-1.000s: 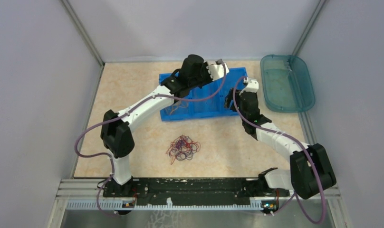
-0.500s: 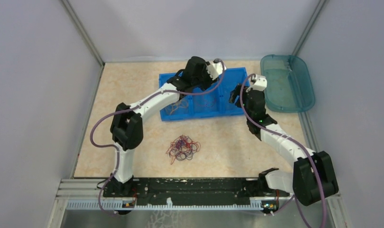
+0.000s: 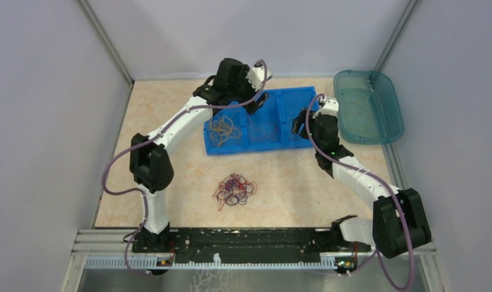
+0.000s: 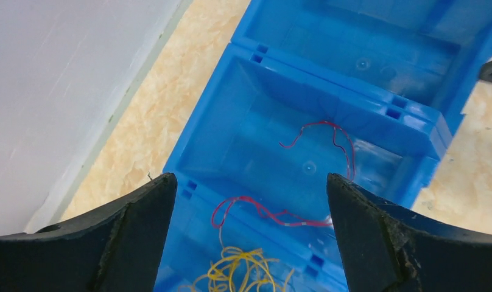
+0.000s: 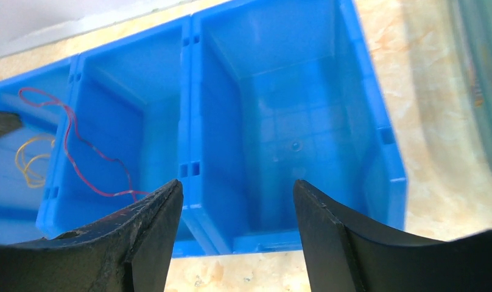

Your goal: Untangle the cables

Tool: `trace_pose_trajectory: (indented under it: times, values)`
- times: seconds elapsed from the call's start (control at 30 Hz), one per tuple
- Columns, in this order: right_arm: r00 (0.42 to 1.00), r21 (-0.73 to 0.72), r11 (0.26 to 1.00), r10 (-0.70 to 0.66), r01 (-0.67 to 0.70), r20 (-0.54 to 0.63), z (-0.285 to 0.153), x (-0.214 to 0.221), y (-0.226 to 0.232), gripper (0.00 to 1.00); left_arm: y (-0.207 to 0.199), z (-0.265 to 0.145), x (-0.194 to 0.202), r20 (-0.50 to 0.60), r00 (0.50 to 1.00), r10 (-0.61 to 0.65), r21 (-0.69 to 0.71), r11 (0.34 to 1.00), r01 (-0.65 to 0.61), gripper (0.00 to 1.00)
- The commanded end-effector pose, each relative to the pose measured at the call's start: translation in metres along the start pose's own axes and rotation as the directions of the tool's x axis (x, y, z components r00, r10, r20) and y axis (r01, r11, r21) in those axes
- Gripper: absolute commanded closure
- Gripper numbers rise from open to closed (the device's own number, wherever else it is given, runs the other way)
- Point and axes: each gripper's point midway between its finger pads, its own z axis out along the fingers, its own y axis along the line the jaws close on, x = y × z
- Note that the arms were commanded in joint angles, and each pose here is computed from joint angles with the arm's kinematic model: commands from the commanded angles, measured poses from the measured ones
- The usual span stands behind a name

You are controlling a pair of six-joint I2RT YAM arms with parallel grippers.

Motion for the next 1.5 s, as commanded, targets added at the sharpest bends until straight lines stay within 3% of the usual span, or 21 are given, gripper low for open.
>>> trace_pose_trajectory:
  times: [0.0, 0.07, 0.17, 0.4, 0.73, 1.0, 1.13, 1.3, 1.47]
  values:
    - [0.999, -0.198, 0.980, 0.012, -0.002, 0.046, 0.005, -0.028, 0.043, 0.35, 0.012, -0.051, -0.031, 0.086, 0.993, -0.077, 0.043, 0.996, 0.073, 0.02]
    - [0.999, -0.279, 0.960, 0.000, 0.011, 0.036, 0.006, -0.028, 0.063, 0.36, 0.017, -0.069, -0.041, 0.118, 0.988, -0.097, 0.061, 0.994, 0.091, 0.01]
    - [0.998, -0.269, 0.962, -0.059, 0.051, -0.021, 0.021, -0.018, 0.071, 0.36, 0.020, -0.088, -0.033, 0.106, 0.988, -0.108, 0.064, 0.993, 0.101, 0.01]
    - [0.989, -0.201, 0.974, -0.123, 0.104, -0.084, 0.051, -0.009, 0.065, 0.36, -0.004, -0.102, 0.036, -0.057, 0.991, -0.124, 0.070, 0.989, 0.128, 0.03]
    - [0.980, -0.241, 0.969, -0.104, 0.060, -0.171, 0.054, 0.028, 0.072, 0.42, 0.013, -0.159, 0.119, -0.162, 0.972, -0.168, -0.011, 0.986, 0.168, 0.11]
    - [0.981, -0.212, 0.977, -0.072, 0.033, -0.181, 0.043, 0.047, 0.093, 0.46, -0.009, -0.159, 0.171, -0.221, 0.956, -0.193, 0.018, 0.979, 0.202, 0.15]
    - [0.984, -0.222, 0.975, -0.046, 0.007, -0.173, 0.038, 0.053, 0.103, 0.47, 0.001, -0.151, 0.193, -0.259, 0.948, -0.185, -0.020, 0.982, 0.187, 0.21]
    - [0.983, -0.246, 0.969, -0.042, -0.003, -0.178, 0.039, 0.057, 0.115, 0.47, 0.029, -0.155, 0.179, -0.202, 0.956, -0.211, -0.062, 0.977, 0.202, 0.24]
    - [0.987, -0.249, 0.967, -0.093, 0.058, -0.128, 0.037, 0.033, 0.119, 0.44, 0.026, -0.175, 0.145, -0.127, 0.975, -0.180, 0.001, 0.983, 0.182, 0.22]
